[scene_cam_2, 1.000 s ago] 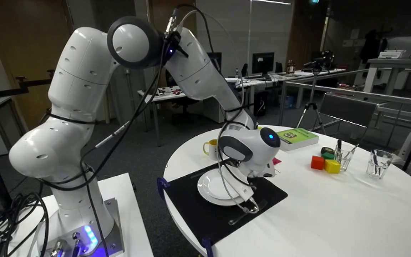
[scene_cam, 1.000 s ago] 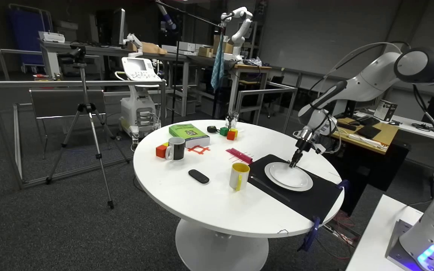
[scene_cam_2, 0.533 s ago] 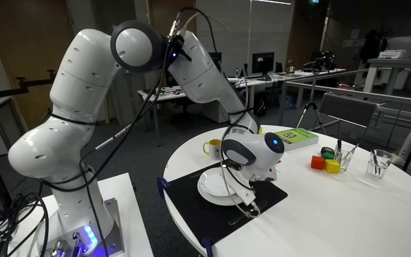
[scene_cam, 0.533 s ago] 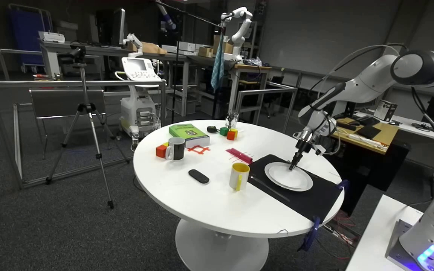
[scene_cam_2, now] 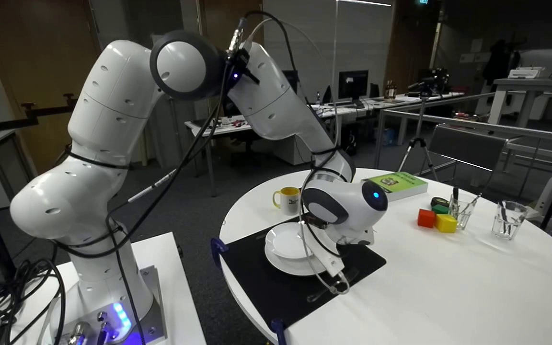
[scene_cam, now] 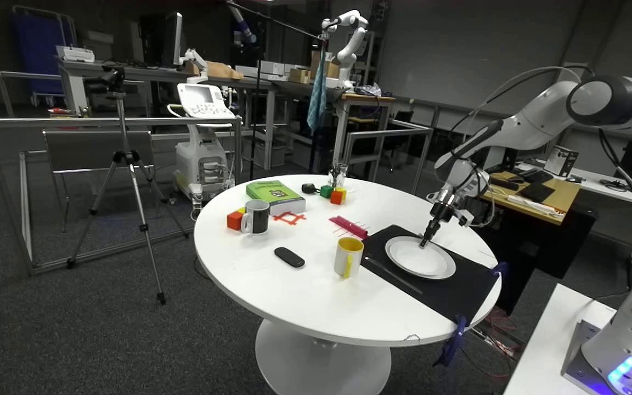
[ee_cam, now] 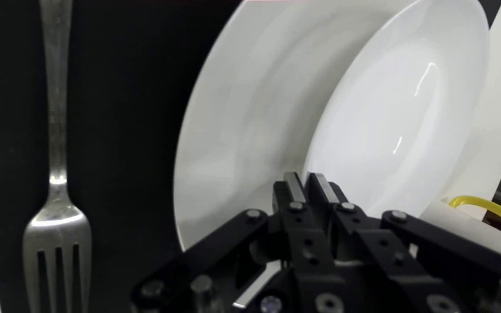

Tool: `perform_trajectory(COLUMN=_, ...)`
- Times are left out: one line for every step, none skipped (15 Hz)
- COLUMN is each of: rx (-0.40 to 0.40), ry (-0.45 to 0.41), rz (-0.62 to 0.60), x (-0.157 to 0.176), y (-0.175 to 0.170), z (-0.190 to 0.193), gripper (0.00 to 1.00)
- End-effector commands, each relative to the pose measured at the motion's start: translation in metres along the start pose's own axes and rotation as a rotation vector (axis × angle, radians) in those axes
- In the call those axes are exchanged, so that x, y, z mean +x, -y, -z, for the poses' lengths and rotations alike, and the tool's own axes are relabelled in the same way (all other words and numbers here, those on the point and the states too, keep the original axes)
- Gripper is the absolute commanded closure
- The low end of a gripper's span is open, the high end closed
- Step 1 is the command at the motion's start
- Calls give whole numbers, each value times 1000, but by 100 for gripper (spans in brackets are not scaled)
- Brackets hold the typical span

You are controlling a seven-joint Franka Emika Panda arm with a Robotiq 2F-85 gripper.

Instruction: Move the smaller plate to the right

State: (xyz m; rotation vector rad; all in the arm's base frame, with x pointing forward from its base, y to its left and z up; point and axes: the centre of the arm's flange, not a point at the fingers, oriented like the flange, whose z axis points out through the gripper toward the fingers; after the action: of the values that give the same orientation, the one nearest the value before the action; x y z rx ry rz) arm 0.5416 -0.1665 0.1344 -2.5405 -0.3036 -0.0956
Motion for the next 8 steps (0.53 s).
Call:
perform_trajectory(rx=65, ry=-56, rz=-1, x=3, y=-6, z=12, gripper=98)
perform_trajectory(rx=78, ry=-72, rz=-8, x=2, y=-7, z=17, gripper=98)
perform_trajectory(rx=94, ry=-91, rz=-13, x=2, y=-8, z=23, gripper=99)
perform_trajectory(rx=108, ry=-114, rz=-17, x=1, y=-10, z=29, gripper=99)
perform_trajectory(rx=119, ry=-134, rz=-23, x=0, y=-12, z=34, gripper=99)
perform_trajectory(rx=131, ry=-155, rz=-29, x=-1, y=-15, z=39, gripper=99)
perform_trajectory(rx=137, ry=-169, rz=-35, x=-3, y=-16, z=44, gripper=100)
perform_trajectory(rx=142, ry=-183, rz=-39, x=-5, y=-19, z=47, gripper=99)
